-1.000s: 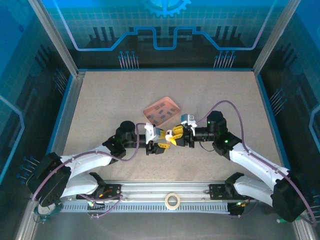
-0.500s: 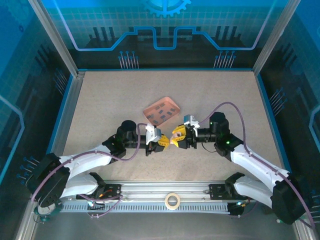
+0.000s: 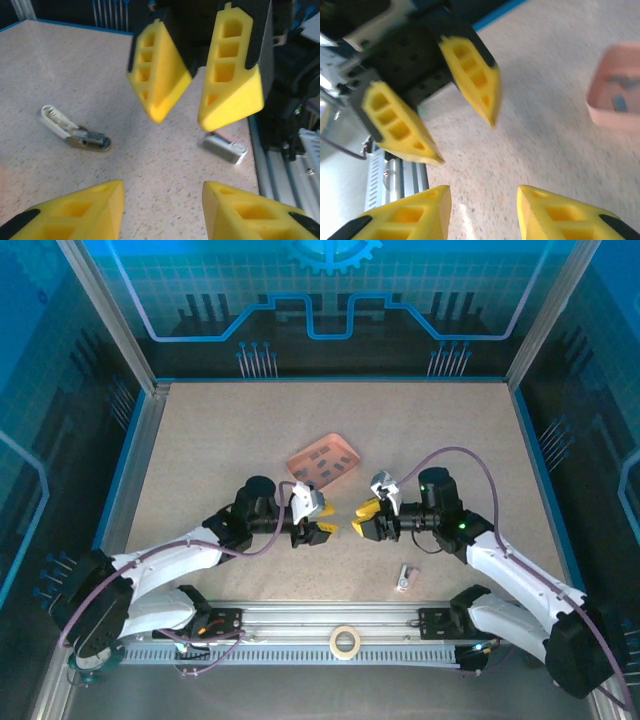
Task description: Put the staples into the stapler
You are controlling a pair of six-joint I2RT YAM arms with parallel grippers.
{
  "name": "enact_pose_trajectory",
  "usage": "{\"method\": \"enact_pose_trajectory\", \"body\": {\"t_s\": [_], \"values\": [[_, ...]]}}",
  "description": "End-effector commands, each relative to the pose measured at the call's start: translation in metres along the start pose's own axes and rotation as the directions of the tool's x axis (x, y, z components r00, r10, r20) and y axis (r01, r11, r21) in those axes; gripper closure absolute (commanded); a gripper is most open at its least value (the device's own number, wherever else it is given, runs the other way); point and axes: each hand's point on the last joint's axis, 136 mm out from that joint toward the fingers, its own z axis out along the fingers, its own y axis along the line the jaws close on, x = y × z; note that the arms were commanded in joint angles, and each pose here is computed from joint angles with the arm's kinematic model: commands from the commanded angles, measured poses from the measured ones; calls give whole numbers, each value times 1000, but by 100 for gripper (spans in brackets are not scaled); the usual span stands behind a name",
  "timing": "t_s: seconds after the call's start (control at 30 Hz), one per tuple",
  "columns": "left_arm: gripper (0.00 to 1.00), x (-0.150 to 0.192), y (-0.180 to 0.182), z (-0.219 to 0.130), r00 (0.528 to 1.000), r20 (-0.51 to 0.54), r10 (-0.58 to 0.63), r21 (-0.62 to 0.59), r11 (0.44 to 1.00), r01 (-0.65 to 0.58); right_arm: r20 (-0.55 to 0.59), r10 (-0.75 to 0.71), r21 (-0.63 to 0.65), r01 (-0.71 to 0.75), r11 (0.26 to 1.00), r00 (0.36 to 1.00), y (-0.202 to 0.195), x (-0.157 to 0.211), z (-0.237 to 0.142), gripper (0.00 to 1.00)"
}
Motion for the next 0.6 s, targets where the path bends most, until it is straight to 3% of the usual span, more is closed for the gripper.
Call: {"method": "enact_pose_trajectory", "body": {"t_s": [0.0,0.07,0.13,0.27,0.3,0.4,0.57], "values": [[51,-2,14,-1,999,-39,-22,-93,995,18,-62,301,276,-274,921,952,-31,26,-21,59],[50,2,19,-1,997,-52,-51,-125,991,44,-85,459,433,-382,816,884,-42,48,-39,57],[50,7,24,-2,994,-65,-85,-156,985,74,-59,625,598,-474,647,778,-50,73,-63,54],[49,14,31,-4,987,-85,-134,-207,972,114,-4,841,775,-530,345,540,-35,124,-101,46],[49,15,32,-5,986,-85,-140,-214,969,119,1,871,794,-530,298,492,-29,133,-107,45],[49,18,32,-6,985,-93,-148,-222,967,124,17,911,828,-517,218,413,-16,152,-113,42],[49,18,33,-6,985,-95,-147,-225,967,122,1,933,817,-538,206,360,-16,171,-90,37]]}}
